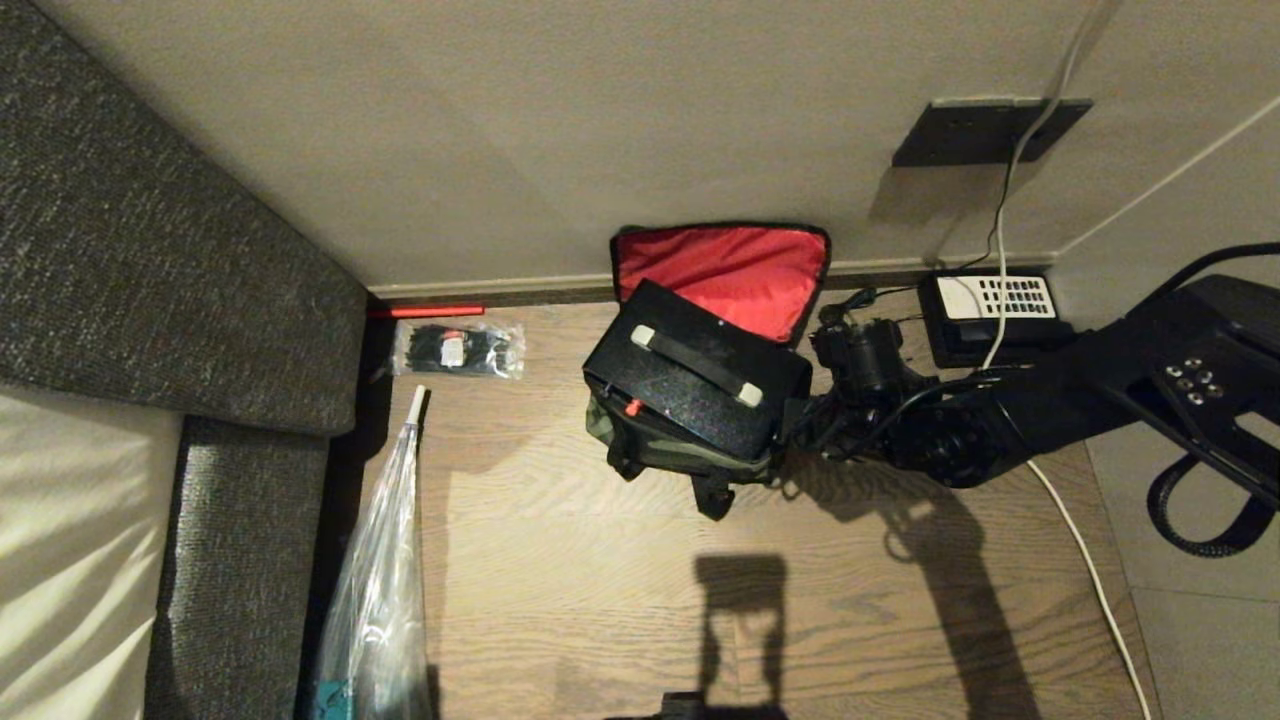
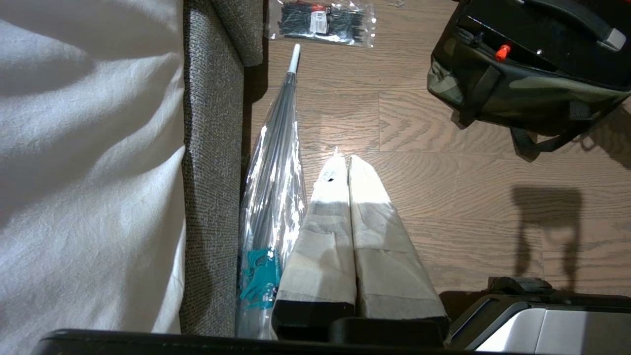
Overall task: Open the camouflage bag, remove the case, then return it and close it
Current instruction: Close the top of the storage box
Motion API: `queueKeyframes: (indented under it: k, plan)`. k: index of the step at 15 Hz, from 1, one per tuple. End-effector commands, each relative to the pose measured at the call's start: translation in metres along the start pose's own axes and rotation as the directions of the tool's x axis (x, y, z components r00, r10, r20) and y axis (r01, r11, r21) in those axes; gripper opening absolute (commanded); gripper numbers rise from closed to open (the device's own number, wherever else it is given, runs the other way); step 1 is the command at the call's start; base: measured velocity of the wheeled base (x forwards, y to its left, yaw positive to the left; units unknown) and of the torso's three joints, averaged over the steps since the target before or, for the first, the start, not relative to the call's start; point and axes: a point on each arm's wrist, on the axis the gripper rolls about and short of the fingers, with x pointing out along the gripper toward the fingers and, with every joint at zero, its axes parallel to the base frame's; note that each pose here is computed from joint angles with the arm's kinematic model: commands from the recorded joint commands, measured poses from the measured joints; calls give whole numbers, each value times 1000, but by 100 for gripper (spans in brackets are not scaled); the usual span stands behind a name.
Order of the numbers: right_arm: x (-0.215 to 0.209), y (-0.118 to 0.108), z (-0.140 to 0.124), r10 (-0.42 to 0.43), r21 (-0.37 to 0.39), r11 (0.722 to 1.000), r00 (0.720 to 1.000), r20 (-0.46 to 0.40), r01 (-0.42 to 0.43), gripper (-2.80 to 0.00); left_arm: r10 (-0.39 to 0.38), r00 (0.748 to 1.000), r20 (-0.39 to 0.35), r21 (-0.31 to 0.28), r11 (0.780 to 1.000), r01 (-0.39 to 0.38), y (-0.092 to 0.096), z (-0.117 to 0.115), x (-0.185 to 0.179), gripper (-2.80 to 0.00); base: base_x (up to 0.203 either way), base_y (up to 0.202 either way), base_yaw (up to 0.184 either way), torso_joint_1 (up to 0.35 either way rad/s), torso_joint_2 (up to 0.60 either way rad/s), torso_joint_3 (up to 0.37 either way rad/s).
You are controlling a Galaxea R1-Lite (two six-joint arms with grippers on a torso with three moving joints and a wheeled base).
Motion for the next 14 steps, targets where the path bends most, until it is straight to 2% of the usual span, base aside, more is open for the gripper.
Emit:
queueKeyframes:
  k: [1, 5, 9, 12, 14]
  plan:
    - [5, -3, -6, -16, -8, 1000, 1000, -13, 16, 0, 0, 1000, 3, 0, 1000, 0, 0, 0, 0, -280, 0, 0, 0, 0, 0, 0]
    - [-8, -3, -19, -34, -49, 998, 998, -53, 32, 0, 0, 1000, 3, 0, 1000, 0, 0, 0, 0, -280, 0, 0, 0, 0, 0, 0]
    - [-32, 35, -16, 66, -13, 998, 998, -21, -66, 0, 0, 1000, 3, 0, 1000, 0, 0, 0, 0, -280, 0, 0, 0, 0, 0, 0]
    - [-46, 62, -24, 127, -58, 990, 991, -32, -128, 0, 0, 1000, 3, 0, 1000, 0, 0, 0, 0, -280, 0, 0, 0, 0, 0, 0]
    - [-51, 71, -29, 135, -99, 985, 990, -44, -139, 0, 0, 1000, 3, 0, 1000, 0, 0, 0, 0, -280, 0, 0, 0, 0, 0, 0]
